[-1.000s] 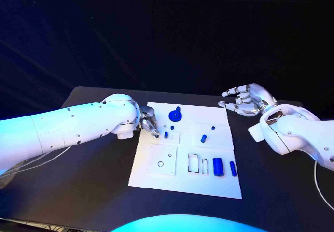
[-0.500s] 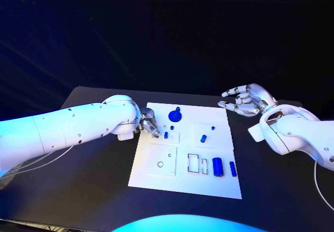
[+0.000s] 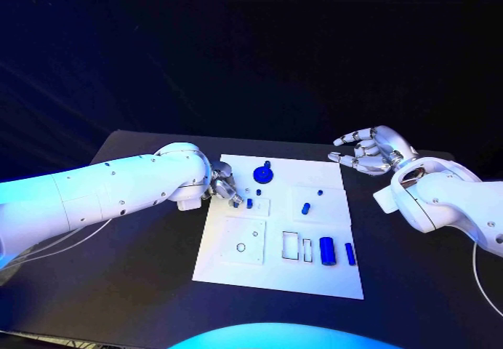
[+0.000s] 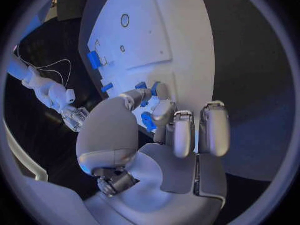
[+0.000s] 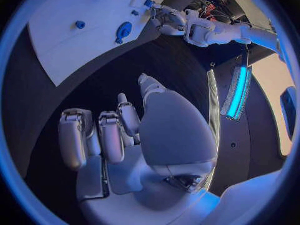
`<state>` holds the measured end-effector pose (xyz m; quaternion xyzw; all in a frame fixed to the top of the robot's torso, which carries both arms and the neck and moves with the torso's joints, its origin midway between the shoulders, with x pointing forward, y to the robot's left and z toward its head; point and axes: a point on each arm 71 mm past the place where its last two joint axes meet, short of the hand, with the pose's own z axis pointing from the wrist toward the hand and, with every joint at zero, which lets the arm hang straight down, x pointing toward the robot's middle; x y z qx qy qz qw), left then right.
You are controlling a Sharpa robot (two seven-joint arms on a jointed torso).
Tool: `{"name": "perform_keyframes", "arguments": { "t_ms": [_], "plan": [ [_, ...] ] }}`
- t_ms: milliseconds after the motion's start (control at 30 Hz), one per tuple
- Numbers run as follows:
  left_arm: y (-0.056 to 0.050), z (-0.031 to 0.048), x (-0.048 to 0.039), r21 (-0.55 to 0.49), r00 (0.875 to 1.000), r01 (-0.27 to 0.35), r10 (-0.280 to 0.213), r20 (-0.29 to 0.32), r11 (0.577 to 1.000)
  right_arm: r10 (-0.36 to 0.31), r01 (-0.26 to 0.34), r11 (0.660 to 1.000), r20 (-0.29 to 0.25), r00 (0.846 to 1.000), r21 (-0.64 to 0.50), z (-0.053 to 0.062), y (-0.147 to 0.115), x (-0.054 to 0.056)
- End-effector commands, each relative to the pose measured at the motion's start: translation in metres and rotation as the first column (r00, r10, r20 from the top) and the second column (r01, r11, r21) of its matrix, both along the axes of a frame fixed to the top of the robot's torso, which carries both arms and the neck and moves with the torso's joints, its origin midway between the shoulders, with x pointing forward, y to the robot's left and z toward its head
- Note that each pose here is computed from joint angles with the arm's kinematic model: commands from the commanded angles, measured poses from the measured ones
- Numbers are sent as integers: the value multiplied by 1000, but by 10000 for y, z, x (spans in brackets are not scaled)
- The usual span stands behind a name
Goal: Assemble the parts on the task board
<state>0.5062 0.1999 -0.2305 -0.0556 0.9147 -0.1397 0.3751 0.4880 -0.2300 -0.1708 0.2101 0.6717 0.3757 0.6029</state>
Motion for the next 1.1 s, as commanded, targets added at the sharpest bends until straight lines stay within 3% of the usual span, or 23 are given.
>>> {"name": "perform_keyframes", "arguments": {
  "t_ms": [33, 667, 967, 1100],
  "plan": [
    [18, -50, -22, 18, 1000, 1, -1, -16, 1000, 17, -17, 1000, 5, 1000, -1, 3, 13, -7],
    [83, 29, -13, -32, 998, -47, 49, 34, 998, 15, -15, 1000, 7, 1000, -1, -1, 6, -6],
    [127, 126, 32, -204, 985, -138, 156, 75, 969, 15, -15, 1000, 8, 1000, 0, -6, 5, -7],
    [125, 190, 46, -324, 981, -129, 168, 95, 937, 12, -12, 1000, 8, 1000, -1, -8, -4, -7]
  ]
}}
